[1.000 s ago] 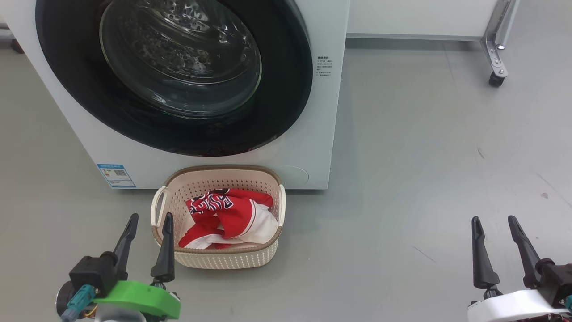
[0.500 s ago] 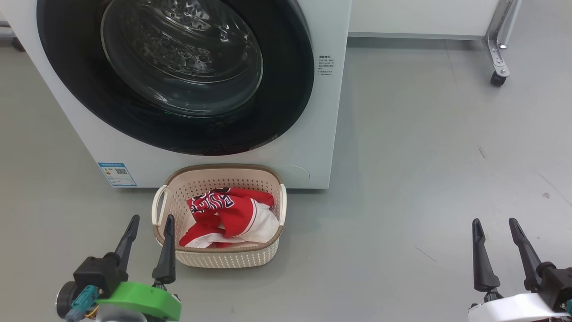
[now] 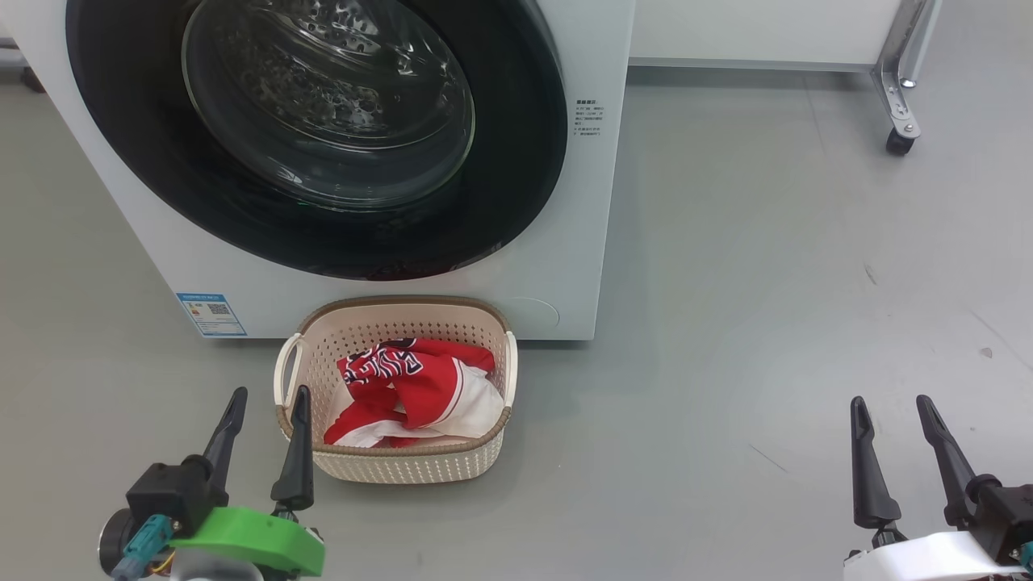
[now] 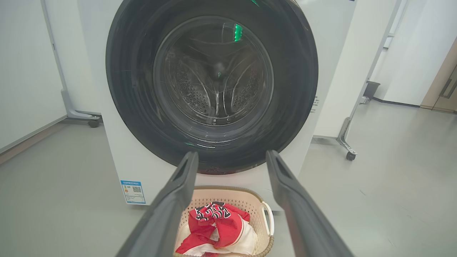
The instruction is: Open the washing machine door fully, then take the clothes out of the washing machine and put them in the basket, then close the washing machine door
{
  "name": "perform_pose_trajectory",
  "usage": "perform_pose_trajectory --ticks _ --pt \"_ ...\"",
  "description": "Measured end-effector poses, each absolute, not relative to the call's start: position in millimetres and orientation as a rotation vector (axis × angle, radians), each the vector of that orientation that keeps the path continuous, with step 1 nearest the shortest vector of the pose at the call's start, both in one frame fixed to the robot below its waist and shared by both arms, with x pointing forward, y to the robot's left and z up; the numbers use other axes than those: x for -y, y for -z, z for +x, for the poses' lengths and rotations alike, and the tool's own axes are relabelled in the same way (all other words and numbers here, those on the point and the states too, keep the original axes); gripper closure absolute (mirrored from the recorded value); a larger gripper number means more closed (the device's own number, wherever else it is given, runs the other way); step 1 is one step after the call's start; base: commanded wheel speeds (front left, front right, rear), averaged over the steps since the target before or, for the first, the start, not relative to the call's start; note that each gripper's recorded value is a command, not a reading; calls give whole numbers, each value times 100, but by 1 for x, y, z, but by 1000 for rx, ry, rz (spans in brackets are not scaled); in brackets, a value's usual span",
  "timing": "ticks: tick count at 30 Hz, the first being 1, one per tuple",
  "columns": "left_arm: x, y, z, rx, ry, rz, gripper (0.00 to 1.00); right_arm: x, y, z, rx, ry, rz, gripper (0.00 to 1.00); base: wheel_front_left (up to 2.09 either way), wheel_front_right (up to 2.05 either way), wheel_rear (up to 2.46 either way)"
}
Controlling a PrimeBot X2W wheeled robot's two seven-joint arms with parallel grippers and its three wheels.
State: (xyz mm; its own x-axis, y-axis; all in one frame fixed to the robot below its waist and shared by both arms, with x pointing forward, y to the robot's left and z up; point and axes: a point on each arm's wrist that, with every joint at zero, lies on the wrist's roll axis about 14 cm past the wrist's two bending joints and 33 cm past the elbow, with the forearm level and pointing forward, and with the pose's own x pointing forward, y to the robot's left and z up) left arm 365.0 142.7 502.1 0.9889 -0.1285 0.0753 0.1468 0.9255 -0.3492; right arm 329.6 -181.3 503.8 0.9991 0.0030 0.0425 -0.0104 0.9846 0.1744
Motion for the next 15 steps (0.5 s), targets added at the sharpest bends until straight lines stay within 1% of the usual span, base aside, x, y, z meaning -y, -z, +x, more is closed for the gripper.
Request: perform_pose_trajectory --ticks 15 --pt "-144 -503 365 56 133 -378 0 181 -503 329 41 -10 173 0 0 0 0"
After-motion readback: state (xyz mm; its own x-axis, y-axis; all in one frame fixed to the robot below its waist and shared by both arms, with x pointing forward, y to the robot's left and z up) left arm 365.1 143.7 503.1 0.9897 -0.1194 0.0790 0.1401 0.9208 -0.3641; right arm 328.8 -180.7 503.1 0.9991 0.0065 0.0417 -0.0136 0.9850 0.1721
